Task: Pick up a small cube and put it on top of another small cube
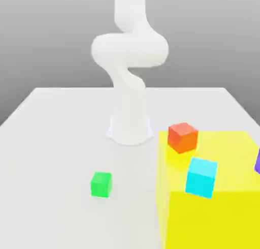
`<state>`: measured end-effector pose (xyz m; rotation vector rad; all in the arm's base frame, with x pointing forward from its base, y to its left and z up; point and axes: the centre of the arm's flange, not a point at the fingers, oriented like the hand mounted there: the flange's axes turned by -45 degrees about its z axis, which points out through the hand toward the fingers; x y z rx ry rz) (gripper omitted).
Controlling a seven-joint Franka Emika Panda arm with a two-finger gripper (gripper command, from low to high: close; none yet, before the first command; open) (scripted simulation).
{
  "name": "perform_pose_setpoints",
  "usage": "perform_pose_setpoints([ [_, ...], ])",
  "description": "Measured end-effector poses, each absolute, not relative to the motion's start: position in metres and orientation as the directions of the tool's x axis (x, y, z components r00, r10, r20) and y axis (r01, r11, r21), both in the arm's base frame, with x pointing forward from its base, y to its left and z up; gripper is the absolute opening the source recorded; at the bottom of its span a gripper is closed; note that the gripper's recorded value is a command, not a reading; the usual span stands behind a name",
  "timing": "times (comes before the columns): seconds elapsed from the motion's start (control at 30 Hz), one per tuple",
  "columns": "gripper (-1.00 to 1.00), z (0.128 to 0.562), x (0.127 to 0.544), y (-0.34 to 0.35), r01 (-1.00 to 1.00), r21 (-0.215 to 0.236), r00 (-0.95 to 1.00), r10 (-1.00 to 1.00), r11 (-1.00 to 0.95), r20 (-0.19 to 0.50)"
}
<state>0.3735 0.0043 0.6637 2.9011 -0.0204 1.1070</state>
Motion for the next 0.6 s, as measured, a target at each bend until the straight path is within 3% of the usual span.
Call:
perform_pose_setpoints([
  [0.27, 0.00, 0.496, 0.423, -0.017, -0.063, 0.099, 0.885, -0.010, -0.993, 0.465],
  [0.43, 0.00, 0.394, 0.418, -0.044, -0.089, 0.100, 0.943, -0.051, -0.991, 0.329],
  [0.6, 0.00, 0.303, 0.388, -0.067, -0.120, 0.075, 0.976, -0.104, -0.990, 0.194],
])
